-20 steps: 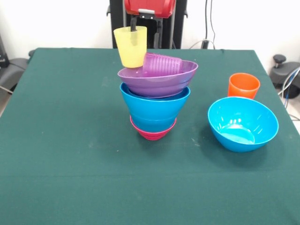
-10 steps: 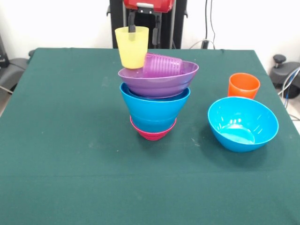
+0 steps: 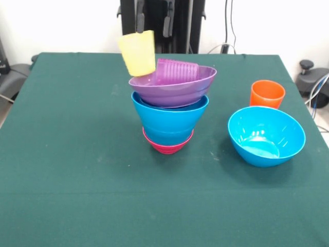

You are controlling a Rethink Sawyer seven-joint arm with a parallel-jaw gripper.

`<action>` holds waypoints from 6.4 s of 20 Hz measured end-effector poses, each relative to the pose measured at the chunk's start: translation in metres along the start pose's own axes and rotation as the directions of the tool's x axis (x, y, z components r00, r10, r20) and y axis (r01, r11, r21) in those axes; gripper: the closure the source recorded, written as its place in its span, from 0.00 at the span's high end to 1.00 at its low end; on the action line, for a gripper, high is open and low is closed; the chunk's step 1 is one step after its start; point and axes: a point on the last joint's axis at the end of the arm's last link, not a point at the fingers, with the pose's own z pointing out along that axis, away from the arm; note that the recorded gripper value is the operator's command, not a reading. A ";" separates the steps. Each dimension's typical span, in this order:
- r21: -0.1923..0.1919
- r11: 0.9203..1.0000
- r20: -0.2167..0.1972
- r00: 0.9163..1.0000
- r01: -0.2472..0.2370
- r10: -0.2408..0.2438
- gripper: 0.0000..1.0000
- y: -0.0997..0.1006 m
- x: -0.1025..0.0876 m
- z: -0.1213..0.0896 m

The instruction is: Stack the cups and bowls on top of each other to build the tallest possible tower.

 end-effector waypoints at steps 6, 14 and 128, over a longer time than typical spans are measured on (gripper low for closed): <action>0.021 0.999 -0.025 0.999 -0.028 0.028 1.00 0.000 -0.018 -0.021; 0.030 1.000 -0.073 0.997 -0.008 0.010 1.00 0.032 -0.045 -0.049; 0.058 0.998 -0.029 0.999 -0.033 0.035 1.00 0.199 -0.012 0.062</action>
